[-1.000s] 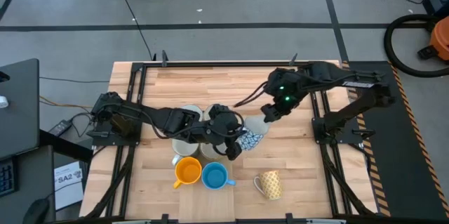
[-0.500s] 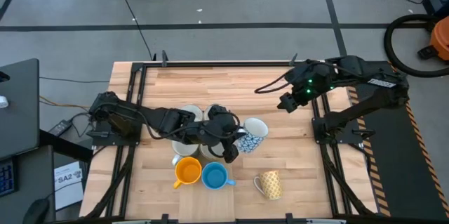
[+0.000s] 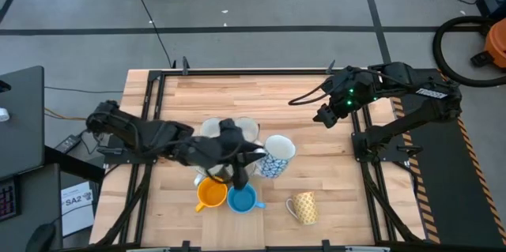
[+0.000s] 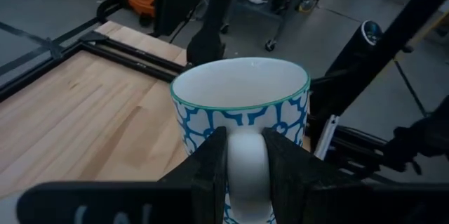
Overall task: Place coffee mugs
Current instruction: Put the blue mug on the shelf aligned with the yellow mug
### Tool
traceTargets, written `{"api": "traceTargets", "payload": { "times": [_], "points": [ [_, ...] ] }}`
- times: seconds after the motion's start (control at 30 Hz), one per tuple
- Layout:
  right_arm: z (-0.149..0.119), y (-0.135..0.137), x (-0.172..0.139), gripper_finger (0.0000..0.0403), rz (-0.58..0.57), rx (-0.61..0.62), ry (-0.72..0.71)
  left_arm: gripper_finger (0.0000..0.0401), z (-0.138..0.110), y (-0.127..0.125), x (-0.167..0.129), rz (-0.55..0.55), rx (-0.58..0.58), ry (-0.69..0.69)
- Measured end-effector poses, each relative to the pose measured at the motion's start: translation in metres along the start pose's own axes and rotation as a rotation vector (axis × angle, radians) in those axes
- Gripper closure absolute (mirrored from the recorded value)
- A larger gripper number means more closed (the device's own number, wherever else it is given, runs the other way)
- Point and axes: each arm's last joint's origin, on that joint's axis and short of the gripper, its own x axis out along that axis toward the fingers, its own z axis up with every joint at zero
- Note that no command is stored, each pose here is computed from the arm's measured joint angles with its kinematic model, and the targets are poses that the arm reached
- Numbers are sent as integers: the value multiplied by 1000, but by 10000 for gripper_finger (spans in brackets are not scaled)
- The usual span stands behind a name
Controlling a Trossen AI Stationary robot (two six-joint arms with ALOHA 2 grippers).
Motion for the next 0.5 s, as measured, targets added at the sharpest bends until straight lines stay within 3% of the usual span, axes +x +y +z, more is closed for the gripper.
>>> {"api": "traceTargets", "payload": {
  "times": [0.5],
  "points": [
    [0,0,0,282,0,-11,-1,321,-11,-37,-68,-44,56,-80]
  ]
}}
